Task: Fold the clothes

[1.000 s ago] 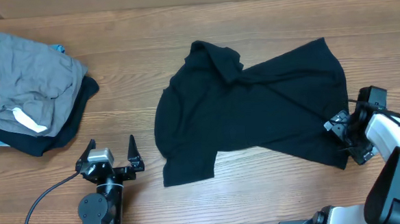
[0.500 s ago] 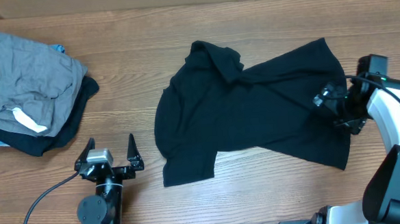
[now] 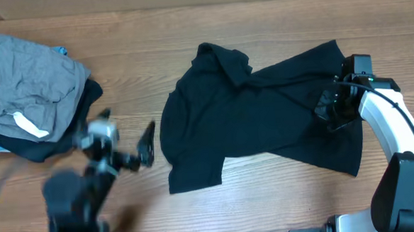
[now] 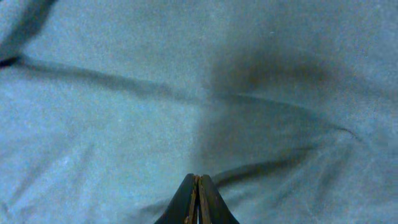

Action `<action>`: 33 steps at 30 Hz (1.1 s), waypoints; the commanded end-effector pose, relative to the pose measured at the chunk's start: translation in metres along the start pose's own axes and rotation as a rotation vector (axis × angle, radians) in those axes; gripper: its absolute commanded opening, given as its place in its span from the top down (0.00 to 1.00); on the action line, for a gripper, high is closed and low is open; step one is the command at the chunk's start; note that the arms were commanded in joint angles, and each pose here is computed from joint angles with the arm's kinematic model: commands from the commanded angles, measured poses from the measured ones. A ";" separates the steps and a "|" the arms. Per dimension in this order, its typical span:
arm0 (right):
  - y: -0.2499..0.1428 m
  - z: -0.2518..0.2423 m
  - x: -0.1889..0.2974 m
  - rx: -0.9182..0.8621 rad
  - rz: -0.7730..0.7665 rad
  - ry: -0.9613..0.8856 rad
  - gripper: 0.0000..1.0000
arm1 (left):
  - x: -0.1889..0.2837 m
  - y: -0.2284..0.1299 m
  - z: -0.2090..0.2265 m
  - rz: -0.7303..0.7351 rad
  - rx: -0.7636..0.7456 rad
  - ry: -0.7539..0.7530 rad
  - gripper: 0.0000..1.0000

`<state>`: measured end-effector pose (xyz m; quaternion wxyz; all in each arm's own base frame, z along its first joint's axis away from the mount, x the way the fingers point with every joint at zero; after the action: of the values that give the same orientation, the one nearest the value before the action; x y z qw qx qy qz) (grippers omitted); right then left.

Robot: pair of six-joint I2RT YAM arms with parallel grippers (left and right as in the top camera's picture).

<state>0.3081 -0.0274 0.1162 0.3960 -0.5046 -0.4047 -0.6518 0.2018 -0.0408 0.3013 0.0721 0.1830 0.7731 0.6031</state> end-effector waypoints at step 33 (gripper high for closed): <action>0.004 -0.005 -0.001 0.005 -0.035 -0.051 0.40 | -0.307 -0.145 -0.092 0.830 -1.176 -0.333 0.11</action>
<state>0.3098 -0.0321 0.1147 0.3816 -0.5121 -0.4176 -0.6463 0.4162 -0.2677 0.1609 0.0321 0.4920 0.2038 0.8458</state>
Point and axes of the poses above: each gripper's point midway between its finger pads, its own x axis back along the fingers, its own z axis along the line the jaws close on, y = z × x, the point moved 6 cm from there along x, back along the fingers, and after that the axes turned 10 degrees about x, right-handed, at the moved point
